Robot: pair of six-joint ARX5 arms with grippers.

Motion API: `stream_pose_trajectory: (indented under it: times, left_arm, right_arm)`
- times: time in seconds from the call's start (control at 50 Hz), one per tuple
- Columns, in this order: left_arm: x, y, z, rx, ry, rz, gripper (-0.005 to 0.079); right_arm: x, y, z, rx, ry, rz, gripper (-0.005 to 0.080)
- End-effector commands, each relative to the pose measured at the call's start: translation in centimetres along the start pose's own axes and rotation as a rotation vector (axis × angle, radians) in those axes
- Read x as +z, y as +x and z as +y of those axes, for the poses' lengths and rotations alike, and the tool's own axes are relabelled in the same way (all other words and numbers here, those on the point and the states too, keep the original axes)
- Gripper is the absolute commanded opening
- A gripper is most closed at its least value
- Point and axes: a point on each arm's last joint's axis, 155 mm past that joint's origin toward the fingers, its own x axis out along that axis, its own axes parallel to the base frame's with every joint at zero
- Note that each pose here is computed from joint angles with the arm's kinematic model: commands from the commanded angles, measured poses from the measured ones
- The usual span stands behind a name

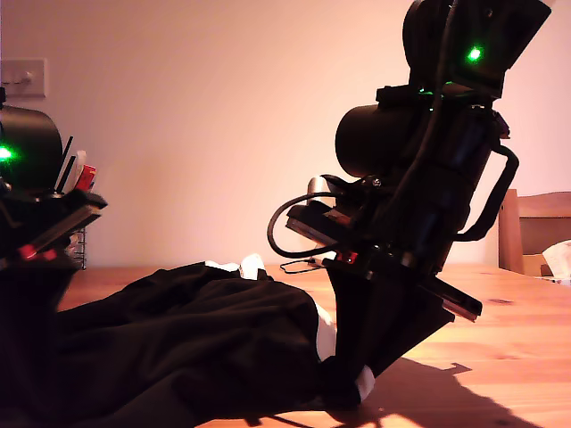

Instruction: Fold the shorts in front of you. After folding it, place it to the right side.

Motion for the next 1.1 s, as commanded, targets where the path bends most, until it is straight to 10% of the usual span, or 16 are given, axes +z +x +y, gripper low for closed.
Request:
stream_pose_trajectory:
  times: [0.0, 0.78, 1.08]
  left_arm:
    - [-1.6, 0.7, 0.6, 0.005, -0.006, 0.061, -0.002]
    - [-10.6, -4.2, -6.8, -0.241, 0.144, 0.233, -0.002]
    - [-7.8, -6.2, -9.7, -0.355, 0.193, 0.084, -0.002]
  right_arm:
    - [-2.6, 1.6, -1.5, -0.041, 0.03, 0.101, -0.0012]
    - [-7.9, -8.8, 1.6, -0.066, -0.027, 0.093, -0.0012]
    - [-3.5, -10.7, 3.6, -0.019, -0.063, -0.1, -0.0012]
